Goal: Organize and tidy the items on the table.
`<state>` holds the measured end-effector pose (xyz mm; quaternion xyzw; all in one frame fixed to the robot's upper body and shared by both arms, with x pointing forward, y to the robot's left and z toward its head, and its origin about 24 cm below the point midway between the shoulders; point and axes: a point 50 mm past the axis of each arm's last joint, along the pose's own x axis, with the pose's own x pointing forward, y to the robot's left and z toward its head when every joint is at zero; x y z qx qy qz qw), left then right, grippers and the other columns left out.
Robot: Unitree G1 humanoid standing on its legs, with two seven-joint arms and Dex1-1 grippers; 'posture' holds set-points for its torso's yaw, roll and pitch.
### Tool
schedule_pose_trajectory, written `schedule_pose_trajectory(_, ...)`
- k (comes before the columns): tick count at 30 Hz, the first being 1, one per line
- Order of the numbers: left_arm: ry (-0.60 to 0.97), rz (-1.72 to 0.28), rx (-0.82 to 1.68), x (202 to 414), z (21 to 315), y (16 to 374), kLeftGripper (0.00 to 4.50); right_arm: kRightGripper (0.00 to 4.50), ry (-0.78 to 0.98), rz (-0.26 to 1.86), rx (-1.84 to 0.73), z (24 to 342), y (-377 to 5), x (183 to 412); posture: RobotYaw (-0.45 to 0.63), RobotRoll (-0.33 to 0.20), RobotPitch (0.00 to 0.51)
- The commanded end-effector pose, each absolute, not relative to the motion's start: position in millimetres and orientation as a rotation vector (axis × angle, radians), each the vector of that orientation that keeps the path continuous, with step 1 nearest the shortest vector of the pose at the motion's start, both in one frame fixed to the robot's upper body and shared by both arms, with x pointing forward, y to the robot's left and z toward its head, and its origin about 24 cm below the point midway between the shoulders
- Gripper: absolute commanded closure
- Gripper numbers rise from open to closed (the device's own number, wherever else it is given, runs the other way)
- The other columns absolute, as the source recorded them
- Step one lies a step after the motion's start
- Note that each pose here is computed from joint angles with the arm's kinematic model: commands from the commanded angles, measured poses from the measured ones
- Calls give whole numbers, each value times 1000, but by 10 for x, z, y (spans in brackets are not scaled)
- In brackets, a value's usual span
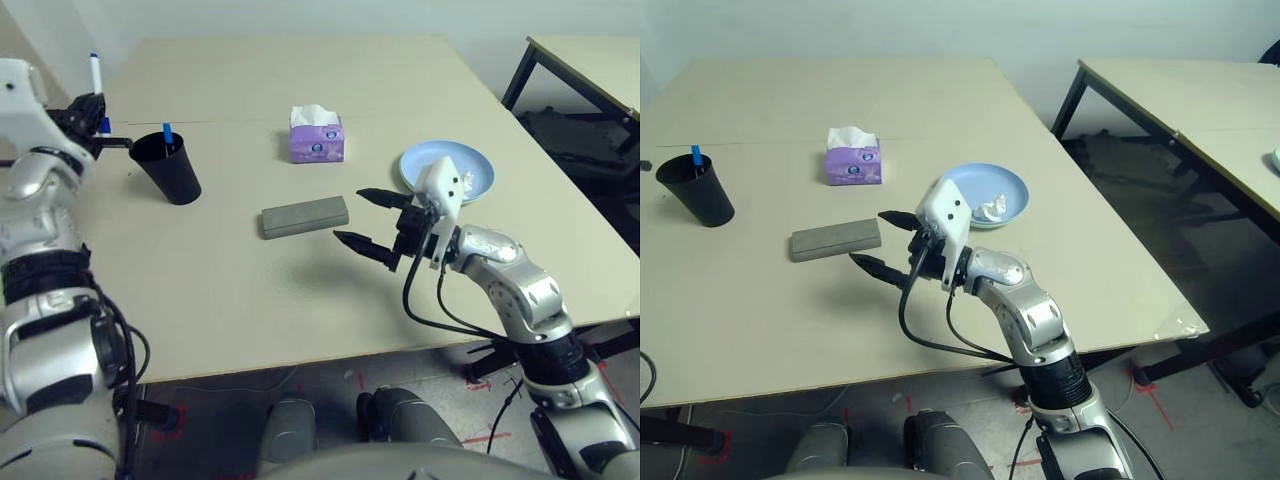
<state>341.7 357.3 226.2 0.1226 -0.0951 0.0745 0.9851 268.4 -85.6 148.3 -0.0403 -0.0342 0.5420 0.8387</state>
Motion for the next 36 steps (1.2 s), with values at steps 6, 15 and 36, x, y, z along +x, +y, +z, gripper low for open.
schedule_pose_trajectory(6, -130, 156, 291, 3458, 1961, 3551, 4483, 0, -78, 1139, -101, 1489, -878, 2650, 4, 0, 91)
schedule_pose_trajectory(15, -120, 183, 302, 3288, 1827, 3676, 2572, 0, -77, 1146, -103, 1504, -881, 2669, 22, 0, 94)
schedule_pose_trajectory(36, -262, 63, 120, 2281, 1913, 3767, 17, 0, -75, 640, -108, 1539, -1811, 2825, 10, 0, 99)
